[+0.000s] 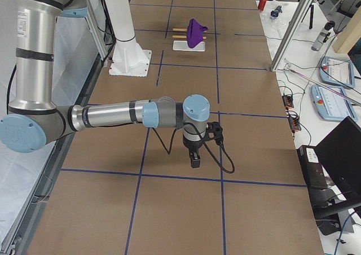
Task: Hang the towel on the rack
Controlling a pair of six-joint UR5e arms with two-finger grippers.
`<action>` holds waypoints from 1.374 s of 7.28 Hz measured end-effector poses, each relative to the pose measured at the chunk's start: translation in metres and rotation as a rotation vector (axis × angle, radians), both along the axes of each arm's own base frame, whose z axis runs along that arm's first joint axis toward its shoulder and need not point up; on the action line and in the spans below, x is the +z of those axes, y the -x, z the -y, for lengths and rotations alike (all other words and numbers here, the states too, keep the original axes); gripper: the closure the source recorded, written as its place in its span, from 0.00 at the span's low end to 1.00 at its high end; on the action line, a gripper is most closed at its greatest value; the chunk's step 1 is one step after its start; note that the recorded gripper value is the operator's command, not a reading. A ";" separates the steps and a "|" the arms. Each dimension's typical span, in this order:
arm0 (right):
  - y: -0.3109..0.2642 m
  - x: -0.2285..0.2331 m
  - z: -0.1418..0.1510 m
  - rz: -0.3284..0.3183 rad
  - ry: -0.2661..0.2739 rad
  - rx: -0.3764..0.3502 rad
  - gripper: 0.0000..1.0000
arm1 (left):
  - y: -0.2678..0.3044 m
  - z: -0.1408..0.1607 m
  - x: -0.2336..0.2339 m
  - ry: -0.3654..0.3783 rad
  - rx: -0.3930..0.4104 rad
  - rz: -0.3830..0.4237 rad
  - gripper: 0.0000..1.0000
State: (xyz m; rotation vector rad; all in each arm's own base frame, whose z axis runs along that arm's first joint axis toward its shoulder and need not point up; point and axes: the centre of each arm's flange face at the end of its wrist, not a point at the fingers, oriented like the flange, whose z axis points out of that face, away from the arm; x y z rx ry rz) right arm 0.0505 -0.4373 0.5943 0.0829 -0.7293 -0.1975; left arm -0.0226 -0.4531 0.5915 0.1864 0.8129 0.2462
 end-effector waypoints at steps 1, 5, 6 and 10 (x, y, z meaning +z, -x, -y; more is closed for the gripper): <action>0.000 0.000 0.000 0.001 0.000 0.000 0.00 | 0.000 0.000 0.002 0.005 -0.001 0.000 0.00; 0.000 -0.001 0.000 0.006 -0.001 0.001 0.00 | 0.000 0.000 0.004 0.010 -0.002 0.000 0.00; 0.001 -0.002 0.000 0.010 -0.001 0.001 0.00 | 0.000 0.000 0.005 0.013 -0.002 0.001 0.00; 0.001 -0.001 -0.001 0.015 0.000 0.001 0.00 | -0.001 0.000 0.005 0.014 -0.002 0.001 0.00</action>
